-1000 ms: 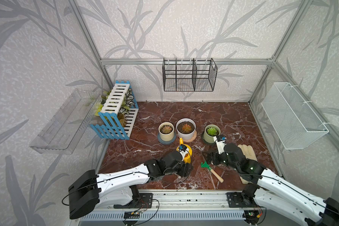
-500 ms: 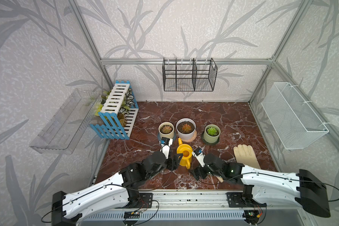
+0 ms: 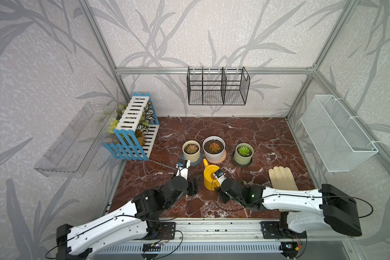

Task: Water the succulent around the soil edge
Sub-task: Pick up the watering can from the center of the board, then water the soil of the potted plant with water.

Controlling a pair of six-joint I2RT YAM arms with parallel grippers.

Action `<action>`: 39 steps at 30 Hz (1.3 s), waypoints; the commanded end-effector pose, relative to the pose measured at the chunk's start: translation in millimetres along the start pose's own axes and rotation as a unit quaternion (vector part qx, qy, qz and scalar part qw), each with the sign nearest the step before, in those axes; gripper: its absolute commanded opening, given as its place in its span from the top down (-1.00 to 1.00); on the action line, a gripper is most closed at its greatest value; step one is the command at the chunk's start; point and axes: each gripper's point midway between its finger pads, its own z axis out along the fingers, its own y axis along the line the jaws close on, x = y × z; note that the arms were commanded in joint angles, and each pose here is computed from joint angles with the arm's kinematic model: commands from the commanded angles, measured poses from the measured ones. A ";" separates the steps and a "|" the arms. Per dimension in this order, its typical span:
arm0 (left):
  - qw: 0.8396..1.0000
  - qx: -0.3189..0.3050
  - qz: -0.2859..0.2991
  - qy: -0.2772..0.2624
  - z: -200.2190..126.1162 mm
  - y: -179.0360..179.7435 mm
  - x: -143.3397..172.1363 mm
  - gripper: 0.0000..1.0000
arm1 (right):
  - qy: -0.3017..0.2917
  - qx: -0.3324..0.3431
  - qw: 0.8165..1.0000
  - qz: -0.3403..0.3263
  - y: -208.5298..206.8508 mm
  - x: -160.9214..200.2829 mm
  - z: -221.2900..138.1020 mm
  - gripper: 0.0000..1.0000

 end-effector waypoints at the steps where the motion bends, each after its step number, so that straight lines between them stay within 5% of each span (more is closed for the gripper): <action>1: 1.000 -0.009 0.003 -0.012 -6.1 1.9 -10.4 -0.44 | -0.004 0.009 1.000 -0.008 -6.7 2.7 0.2 0.17; 7: 1.000 -0.023 0.006 -0.013 -8.2 6.4 -12.7 -0.45 | -0.005 -0.038 0.999 -0.038 10.6 -0.7 2.6 0.59; 10: 0.999 -0.032 0.000 -0.023 -14.0 12.2 -17.2 -0.46 | 0.001 -0.043 0.998 -0.048 12.1 -1.4 -0.7 1.00; 18: 0.997 -0.065 -0.009 -0.044 -25.9 29.7 -24.3 -0.58 | 0.034 -0.055 0.997 -0.047 10.5 -12.0 -28.5 1.00; 23: 0.995 -0.081 -0.007 -0.051 -27.9 34.0 -29.4 -0.99 | 0.105 -0.073 0.992 -0.018 7.3 -19.6 -54.9 1.00; 31: 0.993 -0.076 -0.021 -0.086 -40.4 36.6 -45.8 -1.00 | 0.140 -0.102 0.985 0.019 8.5 -50.8 -80.6 1.00; 39: 0.988 -0.104 -0.036 -0.107 -57.8 53.9 -54.7 -1.00 | 0.210 -0.134 0.968 0.028 11.3 -70.0 -66.1 1.00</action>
